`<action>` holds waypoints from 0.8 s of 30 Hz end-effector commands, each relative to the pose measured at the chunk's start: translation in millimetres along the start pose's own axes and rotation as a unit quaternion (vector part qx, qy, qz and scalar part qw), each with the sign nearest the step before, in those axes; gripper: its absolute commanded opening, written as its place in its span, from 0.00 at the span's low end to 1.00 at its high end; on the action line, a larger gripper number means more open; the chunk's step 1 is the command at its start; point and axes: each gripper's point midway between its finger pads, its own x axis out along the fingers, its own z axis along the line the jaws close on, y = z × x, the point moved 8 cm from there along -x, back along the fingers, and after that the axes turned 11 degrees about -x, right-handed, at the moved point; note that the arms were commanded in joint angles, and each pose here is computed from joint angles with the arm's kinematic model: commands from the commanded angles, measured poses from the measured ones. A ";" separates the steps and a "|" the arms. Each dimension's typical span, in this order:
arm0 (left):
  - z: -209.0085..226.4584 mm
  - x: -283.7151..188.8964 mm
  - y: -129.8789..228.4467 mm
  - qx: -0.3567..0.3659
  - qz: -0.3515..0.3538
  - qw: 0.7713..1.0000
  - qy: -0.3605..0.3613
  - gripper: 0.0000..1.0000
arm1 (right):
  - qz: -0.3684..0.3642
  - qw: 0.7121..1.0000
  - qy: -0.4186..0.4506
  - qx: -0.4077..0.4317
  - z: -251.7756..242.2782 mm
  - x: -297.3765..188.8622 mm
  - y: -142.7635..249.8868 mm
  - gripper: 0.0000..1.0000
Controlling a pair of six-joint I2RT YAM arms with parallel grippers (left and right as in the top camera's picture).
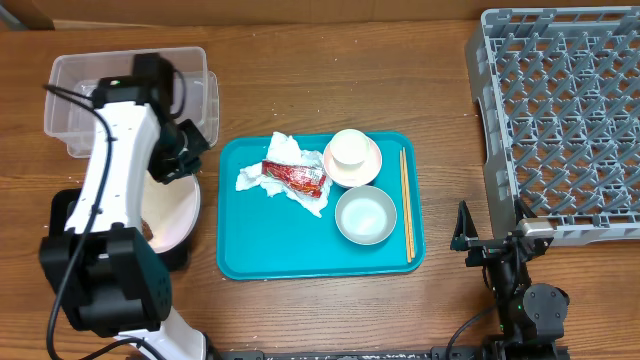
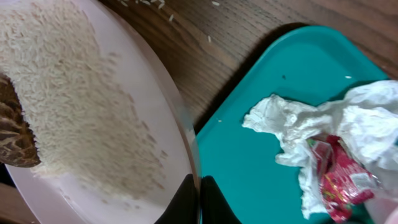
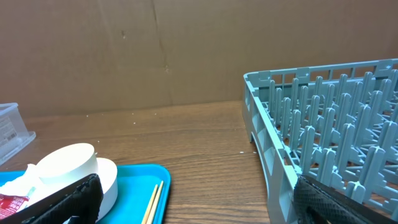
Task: Sort waste into correct bins and load items into the dishwasher
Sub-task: 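Carry the plate left over the black tray with the left gripper, then tilt the plate with the left gripper to dump rice onto black tray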
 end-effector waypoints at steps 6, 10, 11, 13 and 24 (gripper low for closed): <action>17.4 -12.5 -26.7 0.000 0.082 0.983 0.163 0.04 | -0.002 1.000 0.004 0.000 -0.8 0.2 2.1 1.00; 32.5 -18.7 -38.4 -0.013 0.102 0.969 0.224 0.04 | -0.002 1.000 0.004 0.000 -0.8 0.2 2.1 1.00; 37.3 -20.2 -41.0 -0.019 0.106 0.966 0.235 0.04 | -0.002 1.000 0.004 0.000 -0.8 0.2 2.1 1.00; 45.3 -22.9 -45.0 -0.026 0.113 0.960 0.256 0.04 | -0.002 1.000 0.004 0.000 -0.8 0.2 2.1 1.00; 83.5 -44.2 -64.0 -0.053 0.128 0.904 0.404 0.04 | -0.002 1.000 0.004 0.000 -0.8 0.2 2.1 1.00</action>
